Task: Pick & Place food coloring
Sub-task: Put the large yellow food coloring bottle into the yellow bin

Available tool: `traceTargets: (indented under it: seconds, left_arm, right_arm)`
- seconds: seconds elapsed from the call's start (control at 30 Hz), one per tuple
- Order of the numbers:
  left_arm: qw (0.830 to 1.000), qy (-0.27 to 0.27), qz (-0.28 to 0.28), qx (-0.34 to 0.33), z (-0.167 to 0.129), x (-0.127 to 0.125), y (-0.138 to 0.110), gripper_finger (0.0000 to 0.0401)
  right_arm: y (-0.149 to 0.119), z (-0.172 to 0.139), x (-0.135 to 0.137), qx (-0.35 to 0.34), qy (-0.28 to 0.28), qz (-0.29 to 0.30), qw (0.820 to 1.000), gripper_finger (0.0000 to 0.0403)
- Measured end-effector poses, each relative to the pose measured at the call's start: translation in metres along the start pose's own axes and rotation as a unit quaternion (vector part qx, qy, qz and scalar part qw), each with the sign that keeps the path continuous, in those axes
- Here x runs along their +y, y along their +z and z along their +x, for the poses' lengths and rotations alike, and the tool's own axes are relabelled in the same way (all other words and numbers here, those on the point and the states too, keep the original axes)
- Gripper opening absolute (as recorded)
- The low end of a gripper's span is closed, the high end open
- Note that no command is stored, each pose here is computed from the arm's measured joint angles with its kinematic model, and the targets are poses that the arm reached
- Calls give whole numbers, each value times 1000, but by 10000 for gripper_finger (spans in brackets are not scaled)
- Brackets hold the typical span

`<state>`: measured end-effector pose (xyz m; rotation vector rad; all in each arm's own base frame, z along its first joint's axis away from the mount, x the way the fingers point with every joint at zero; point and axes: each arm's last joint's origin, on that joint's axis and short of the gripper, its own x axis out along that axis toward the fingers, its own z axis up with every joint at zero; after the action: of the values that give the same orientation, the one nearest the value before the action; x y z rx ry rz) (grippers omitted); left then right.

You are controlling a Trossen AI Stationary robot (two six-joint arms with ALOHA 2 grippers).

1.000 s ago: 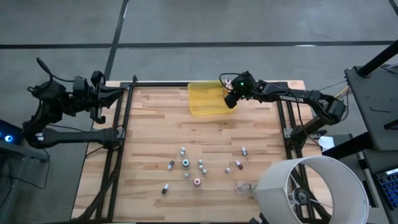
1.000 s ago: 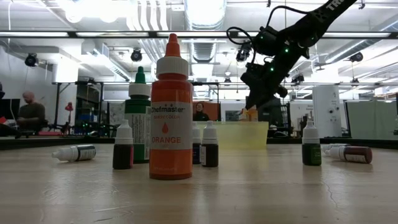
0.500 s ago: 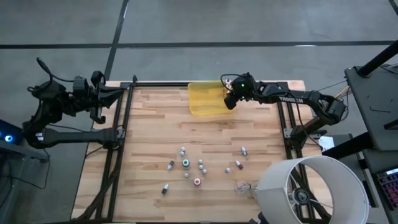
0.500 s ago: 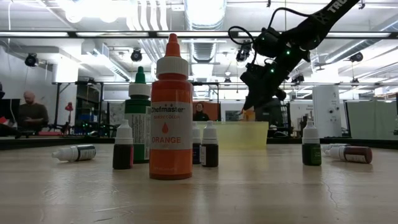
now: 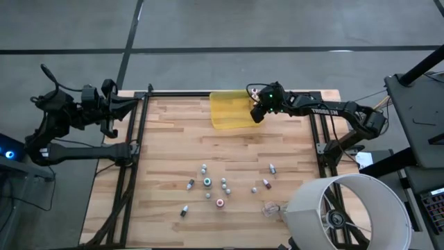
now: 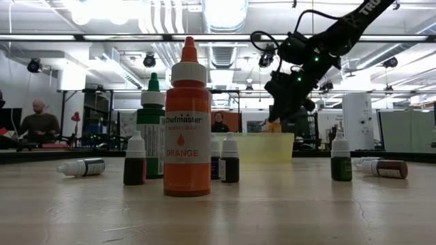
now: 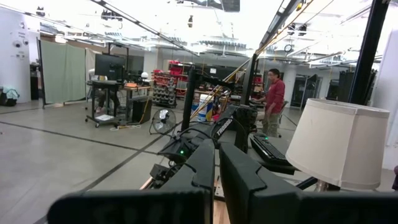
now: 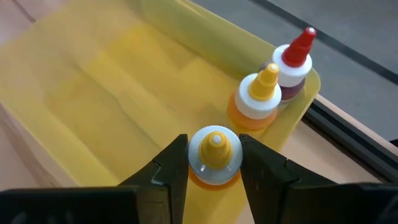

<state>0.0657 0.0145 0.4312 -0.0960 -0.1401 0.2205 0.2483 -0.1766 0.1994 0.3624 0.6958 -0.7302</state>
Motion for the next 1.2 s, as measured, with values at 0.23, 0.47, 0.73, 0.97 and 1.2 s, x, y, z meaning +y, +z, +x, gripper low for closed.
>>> traceTargets:
  seconds: [0.23,0.47,0.73,0.97,1.2]
  left_arm:
    - [1000,0,0,0,0,0,0,0]
    - [1000,0,0,0,0,0,0,0]
    - [1000,0,0,0,0,0,0,0]
    - [1000,0,0,0,0,0,0,0]
    - [1000,0,0,0,0,0,0,0]
  right_arm:
    - [-1,0,0,1,-1,0,1000,116]
    - [0,1,-6,0,-8,7,1000,114]
    - [0,1,-7,0,-9,8,1000,116]
    - [0,1,-7,0,-9,8,1000,121]
    - [0,1,-7,0,-7,8,1000,144]
